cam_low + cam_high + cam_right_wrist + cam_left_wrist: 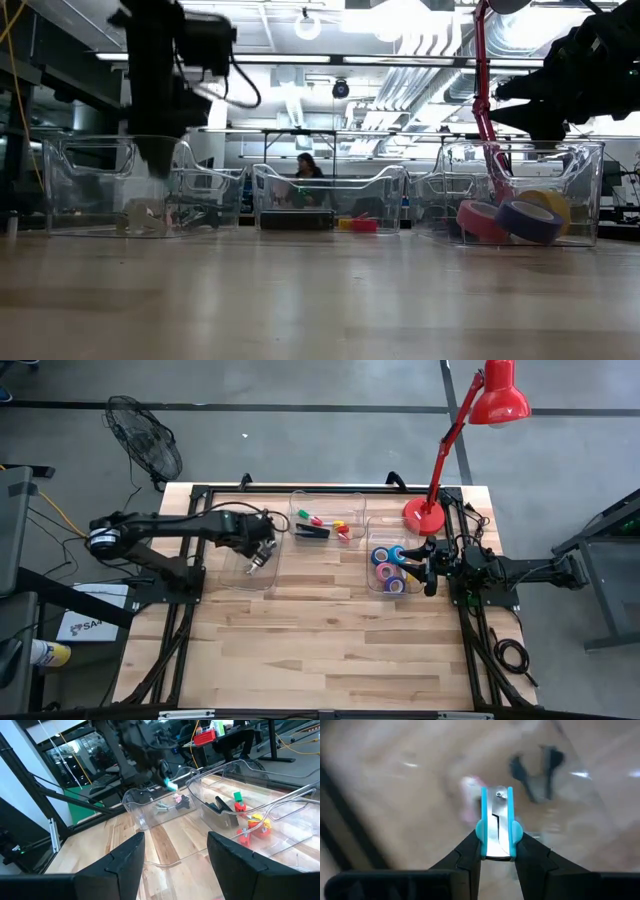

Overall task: Pick and place Stapler, Stapler remover, tape
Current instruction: Put the light blue staple remover into the bottom left transparent bin

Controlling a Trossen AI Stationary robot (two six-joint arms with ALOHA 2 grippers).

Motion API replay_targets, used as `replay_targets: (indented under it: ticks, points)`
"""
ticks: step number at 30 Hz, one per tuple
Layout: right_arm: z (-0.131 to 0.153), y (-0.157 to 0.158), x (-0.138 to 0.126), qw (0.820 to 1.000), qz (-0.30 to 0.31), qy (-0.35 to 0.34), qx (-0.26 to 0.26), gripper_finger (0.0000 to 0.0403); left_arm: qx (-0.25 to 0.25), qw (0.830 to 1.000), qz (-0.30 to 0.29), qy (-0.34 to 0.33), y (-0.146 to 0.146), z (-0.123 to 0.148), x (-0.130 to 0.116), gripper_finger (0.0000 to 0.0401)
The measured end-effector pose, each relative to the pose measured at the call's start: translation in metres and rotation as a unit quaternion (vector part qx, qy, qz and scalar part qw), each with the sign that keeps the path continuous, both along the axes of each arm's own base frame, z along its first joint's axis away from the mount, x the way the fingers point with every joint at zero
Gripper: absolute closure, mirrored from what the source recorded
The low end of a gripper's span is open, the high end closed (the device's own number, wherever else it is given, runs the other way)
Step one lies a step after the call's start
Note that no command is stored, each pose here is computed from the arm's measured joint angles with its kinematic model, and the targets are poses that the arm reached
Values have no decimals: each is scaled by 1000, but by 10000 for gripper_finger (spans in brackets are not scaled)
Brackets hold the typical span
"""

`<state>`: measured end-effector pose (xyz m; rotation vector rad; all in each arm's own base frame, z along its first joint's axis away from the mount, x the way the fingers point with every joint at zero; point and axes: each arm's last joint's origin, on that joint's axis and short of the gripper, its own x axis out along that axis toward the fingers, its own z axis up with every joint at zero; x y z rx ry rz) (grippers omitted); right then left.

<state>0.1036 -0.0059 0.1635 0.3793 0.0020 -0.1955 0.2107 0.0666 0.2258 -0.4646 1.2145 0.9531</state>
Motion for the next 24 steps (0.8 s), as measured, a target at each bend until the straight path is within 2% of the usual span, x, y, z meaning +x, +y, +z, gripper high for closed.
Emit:
replay_targets:
  ticks: [3,7,13,18,21,24]
  points:
    - [0,0,0,1000,0,0,0,196,-54,998,7,-41,5,-20,-1,313]
    - [0,0,0,1000,0,0,0,196,-95,990,13,-101,7,-32,3,312]
    - [0,0,0,1000,0,0,0,196,-111,984,22,-135,6,-32,8,312]
    - [0,0,0,1000,0,0,0,196,-141,981,35,-130,5,-35,8,308]
    - [0,0,0,1000,0,0,0,196,-144,979,41,-142,6,-37,11,289]
    - [0,0,0,1000,0,0,0,196,-143,978,38,-149,6,-36,12,252]
